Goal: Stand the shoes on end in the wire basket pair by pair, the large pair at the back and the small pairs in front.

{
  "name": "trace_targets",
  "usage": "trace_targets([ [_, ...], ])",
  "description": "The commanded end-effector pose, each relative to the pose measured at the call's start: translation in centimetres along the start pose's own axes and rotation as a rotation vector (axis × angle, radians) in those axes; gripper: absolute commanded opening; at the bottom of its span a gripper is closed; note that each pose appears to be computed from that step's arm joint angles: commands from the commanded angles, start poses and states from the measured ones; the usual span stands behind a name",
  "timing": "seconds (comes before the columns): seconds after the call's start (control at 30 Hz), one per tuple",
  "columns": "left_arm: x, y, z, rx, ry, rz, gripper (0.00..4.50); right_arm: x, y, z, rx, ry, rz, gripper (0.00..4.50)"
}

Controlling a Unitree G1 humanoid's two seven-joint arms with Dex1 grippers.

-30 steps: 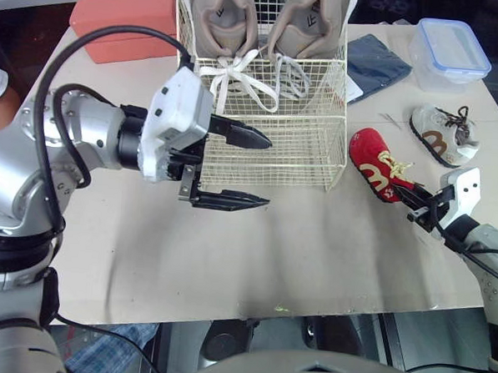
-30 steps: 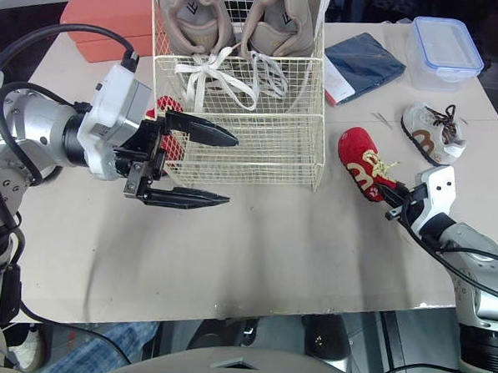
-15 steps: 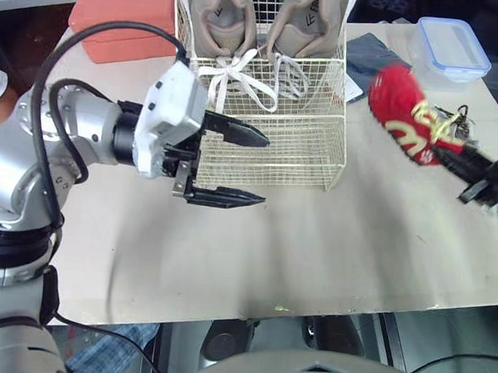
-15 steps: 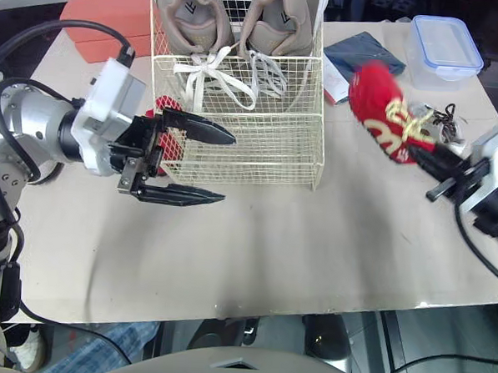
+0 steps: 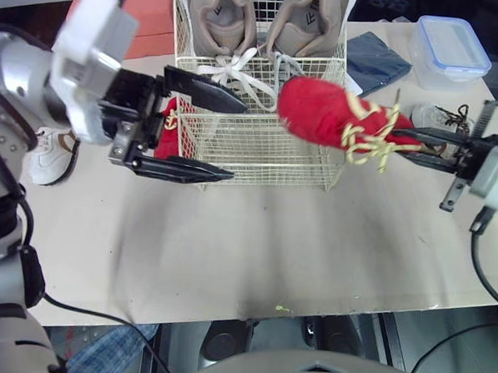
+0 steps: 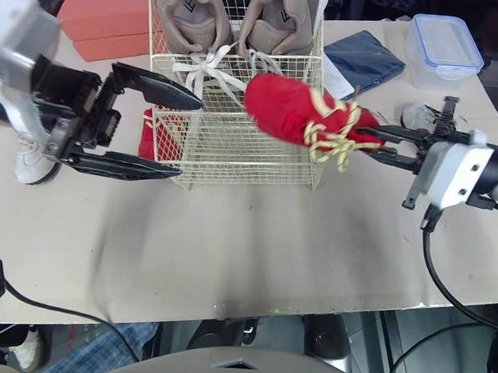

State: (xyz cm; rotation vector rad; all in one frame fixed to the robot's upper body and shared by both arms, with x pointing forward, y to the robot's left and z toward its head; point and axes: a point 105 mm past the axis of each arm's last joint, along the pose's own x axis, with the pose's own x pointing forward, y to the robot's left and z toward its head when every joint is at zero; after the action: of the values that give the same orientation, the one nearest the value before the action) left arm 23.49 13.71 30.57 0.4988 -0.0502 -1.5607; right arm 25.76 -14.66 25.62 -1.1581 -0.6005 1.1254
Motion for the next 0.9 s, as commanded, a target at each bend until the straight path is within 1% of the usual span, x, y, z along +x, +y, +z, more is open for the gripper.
trace_targets([
  [0.03,-0.2,0.2,0.2,0.027,0.017,0.027,4.50,0.7,-0.4,0.7,-0.200,-0.023,0.071,0.09],
  [0.07,0.1,0.4,0.2,0.024,0.014,0.034,4.50,1.0,-0.6,0.8,-0.236,-0.032,0.088,0.09],
  [0.17,1.2,0.7,-0.7,0.039,0.061,0.030,4.50,1.8,-0.9,0.8,-0.336,-0.045,0.127,0.09],
  [0.27,2.1,2.5,-1.6,0.077,0.107,0.092,4.50,2.5,-1.3,1.1,-0.408,-0.081,0.142,0.09],
  [0.37,3.0,3.1,-2.5,0.091,0.148,0.081,4.50,3.1,-1.6,1.5,-0.477,-0.109,0.137,0.09],
  [0.5,4.0,3.8,-2.5,0.105,0.138,0.068,4.50,3.6,-2.0,2.2,-0.566,-0.151,0.116,0.09],
  [0.7,5.0,4.1,-3.0,0.120,0.142,0.035,4.50,3.9,-2.8,3.1,-0.613,-0.192,0.047,0.09],
  [0.73,5.1,4.1,-3.0,0.125,0.139,0.035,4.00,4.0,-2.8,3.1,-0.612,-0.192,0.046,0.00],
  [0.77,5.2,4.2,-2.9,0.130,0.132,0.040,3.77,4.0,-2.7,3.1,-0.609,-0.192,0.046,0.00],
  [0.8,5.2,4.2,-2.9,0.126,0.125,0.034,3.38,4.0,-2.7,3.0,-0.601,-0.192,0.042,0.00],
  [0.83,5.1,4.1,-2.8,0.122,0.121,0.028,2.88,4.0,-2.7,3.0,-0.595,-0.193,0.038,0.00],
  [0.87,5.1,4.0,-2.8,0.118,0.116,0.025,2.57,4.0,-2.7,3.0,-0.580,-0.190,0.032,0.00],
  [0.9,5.0,3.9,-2.8,0.115,0.115,0.023,2.12,4.0,-2.8,2.9,-0.562,-0.188,0.023,0.00],
])
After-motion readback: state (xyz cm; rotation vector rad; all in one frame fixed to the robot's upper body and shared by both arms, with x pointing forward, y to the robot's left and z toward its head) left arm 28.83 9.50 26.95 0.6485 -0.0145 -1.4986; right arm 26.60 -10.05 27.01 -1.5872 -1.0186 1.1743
